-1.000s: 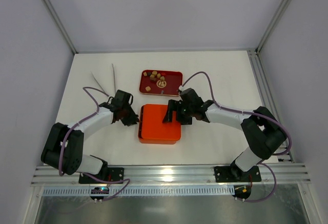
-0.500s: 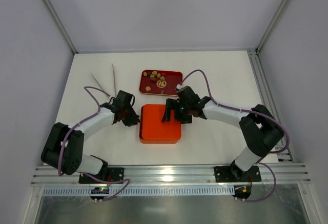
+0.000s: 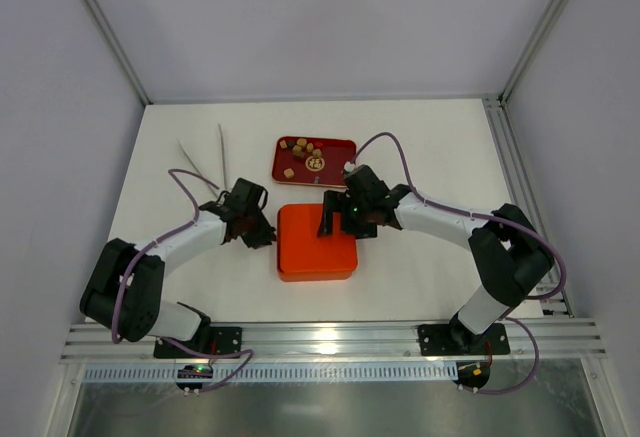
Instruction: Pack the chocolate
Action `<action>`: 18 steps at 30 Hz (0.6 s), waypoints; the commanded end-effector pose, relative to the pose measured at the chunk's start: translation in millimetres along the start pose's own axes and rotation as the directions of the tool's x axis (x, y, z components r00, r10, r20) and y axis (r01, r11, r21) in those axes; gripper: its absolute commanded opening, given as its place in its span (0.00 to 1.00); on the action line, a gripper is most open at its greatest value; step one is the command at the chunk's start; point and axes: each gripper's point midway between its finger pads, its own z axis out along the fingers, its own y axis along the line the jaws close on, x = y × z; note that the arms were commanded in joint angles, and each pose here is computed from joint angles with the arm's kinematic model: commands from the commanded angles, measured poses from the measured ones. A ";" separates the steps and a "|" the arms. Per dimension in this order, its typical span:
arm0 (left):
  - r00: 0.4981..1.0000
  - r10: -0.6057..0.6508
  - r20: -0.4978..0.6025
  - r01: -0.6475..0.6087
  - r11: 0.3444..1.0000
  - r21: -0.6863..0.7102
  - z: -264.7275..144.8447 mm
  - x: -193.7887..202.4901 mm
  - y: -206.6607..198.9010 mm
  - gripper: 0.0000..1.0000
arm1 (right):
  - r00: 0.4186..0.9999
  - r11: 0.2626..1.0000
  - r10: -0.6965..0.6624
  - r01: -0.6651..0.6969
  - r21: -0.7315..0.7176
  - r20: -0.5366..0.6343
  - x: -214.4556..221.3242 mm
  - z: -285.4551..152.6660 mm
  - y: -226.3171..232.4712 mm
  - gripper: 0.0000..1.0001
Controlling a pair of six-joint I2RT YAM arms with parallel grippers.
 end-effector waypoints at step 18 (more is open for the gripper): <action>0.999 0.006 -0.035 0.001 0.980 0.198 -17.9 8.8 -61.9 0.20 | 0.989 0.979 -0.076 0.098 -0.177 0.127 -32.6 -38.5 68.5 1.00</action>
